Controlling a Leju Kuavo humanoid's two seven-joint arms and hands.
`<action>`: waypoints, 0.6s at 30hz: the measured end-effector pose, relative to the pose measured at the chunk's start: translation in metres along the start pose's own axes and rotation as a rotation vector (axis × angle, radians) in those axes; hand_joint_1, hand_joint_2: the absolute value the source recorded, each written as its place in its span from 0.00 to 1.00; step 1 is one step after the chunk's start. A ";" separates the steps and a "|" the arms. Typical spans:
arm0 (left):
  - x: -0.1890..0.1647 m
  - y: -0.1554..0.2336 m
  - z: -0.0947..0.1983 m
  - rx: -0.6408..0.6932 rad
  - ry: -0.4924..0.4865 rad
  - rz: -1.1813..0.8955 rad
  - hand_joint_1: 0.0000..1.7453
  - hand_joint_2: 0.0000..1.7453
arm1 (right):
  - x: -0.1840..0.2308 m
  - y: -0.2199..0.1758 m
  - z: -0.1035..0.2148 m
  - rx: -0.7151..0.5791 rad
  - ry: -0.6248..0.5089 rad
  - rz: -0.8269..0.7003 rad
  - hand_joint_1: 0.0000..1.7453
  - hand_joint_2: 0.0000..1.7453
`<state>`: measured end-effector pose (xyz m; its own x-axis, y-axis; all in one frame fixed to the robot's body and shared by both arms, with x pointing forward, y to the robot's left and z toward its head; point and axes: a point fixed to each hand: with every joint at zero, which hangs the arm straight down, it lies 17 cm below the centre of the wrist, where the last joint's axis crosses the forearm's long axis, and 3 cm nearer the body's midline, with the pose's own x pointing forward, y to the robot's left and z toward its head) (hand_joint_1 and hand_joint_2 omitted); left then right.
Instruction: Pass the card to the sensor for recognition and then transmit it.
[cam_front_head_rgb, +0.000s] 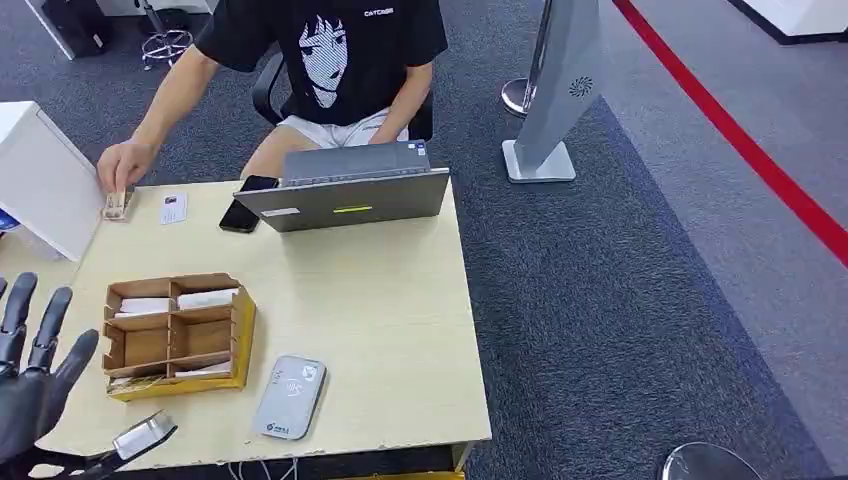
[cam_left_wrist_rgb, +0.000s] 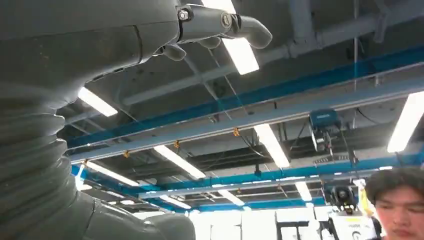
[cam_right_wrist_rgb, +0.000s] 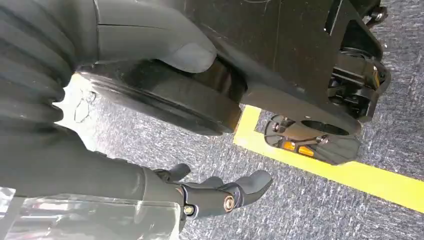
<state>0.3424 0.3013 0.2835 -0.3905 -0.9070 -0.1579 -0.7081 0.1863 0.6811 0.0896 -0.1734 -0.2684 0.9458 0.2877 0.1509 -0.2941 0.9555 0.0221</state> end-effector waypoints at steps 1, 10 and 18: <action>0.002 0.004 -0.001 0.011 -0.003 0.003 0.00 1.00 | 0.000 0.000 0.000 0.000 0.000 -0.002 0.00 1.00; 0.023 0.087 0.029 0.233 0.127 0.144 0.00 1.00 | -0.002 0.001 0.000 -0.016 0.003 -0.097 0.00 1.00; -0.037 0.054 0.125 0.364 0.718 0.896 0.00 1.00 | -0.006 0.000 -0.001 -0.031 0.001 -0.190 0.00 1.00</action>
<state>0.2451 0.3919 0.2365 -0.4939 -0.3825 0.7809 -0.5225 0.8484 0.0851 0.0843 -0.1746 -0.2700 0.9839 0.1020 0.1464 -0.1060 0.9942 0.0193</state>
